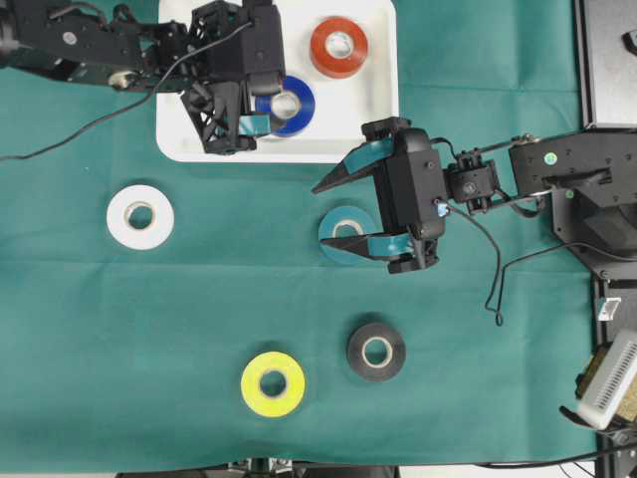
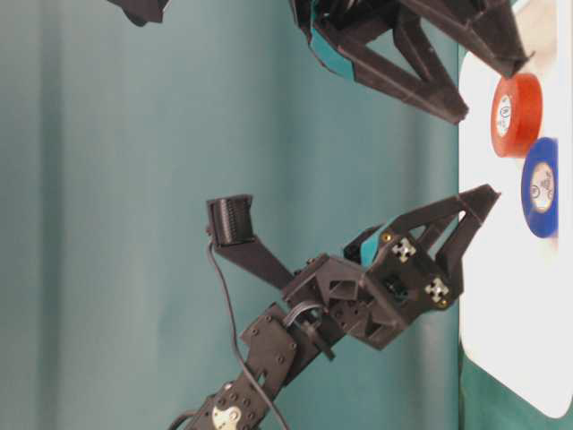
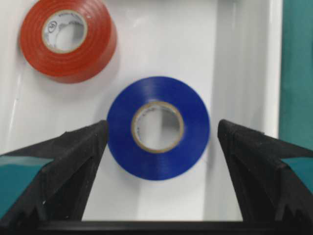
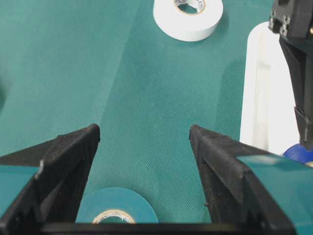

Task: Put the tape alternately from left to right into the white case.
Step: 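Release the blue roll in the tray and withdraw the left gripper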

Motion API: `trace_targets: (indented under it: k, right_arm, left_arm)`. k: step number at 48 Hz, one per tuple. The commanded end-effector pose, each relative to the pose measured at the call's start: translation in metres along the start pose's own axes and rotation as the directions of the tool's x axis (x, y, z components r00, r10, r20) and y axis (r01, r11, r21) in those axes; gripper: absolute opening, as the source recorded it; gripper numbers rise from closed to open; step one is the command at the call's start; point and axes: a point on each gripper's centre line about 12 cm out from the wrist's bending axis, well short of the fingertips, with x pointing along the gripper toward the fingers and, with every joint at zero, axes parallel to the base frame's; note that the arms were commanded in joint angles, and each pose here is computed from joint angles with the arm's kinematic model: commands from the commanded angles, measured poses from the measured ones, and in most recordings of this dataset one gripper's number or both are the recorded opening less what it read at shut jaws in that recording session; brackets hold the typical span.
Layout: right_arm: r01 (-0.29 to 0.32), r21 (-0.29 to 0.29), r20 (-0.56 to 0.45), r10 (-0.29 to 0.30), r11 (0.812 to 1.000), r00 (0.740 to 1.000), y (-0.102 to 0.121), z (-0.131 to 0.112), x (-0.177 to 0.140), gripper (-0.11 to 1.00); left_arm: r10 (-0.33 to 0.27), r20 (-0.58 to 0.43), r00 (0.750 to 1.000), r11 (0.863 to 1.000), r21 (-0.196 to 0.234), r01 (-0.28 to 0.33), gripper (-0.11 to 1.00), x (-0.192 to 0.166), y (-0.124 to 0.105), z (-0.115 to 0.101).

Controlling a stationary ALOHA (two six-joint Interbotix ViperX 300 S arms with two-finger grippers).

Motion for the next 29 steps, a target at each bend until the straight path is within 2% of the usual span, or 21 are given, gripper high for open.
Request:
trace_targets:
  k: [1, 10, 29]
  right_arm:
    - [-0.007, 0.001, 0.026, 0.007, 1.0, 1.0, 0.002, 0.006, -0.001, 0.78]
    - [-0.005, 0.002, 0.026, 0.005, 1.0, 1.0, 0.001, 0.006, -0.001, 0.78]
    - [-0.007, 0.001, 0.026, 0.007, 1.0, 1.0, 0.002, 0.006, -0.001, 0.78]
  left_arm:
    - [-0.007, 0.062, 0.998, 1.0, 0.013, 0.006, 0.77, -0.02, -0.007, 0.017]
    - [-0.041, 0.08, 0.996, 0.999, 0.039, 0.038, 0.77, -0.042, -0.026, 0.014]
    - [-0.106, 0.083, 0.991, 0.991, 0.093, 0.098, 0.77, -0.074, -0.058, -0.006]
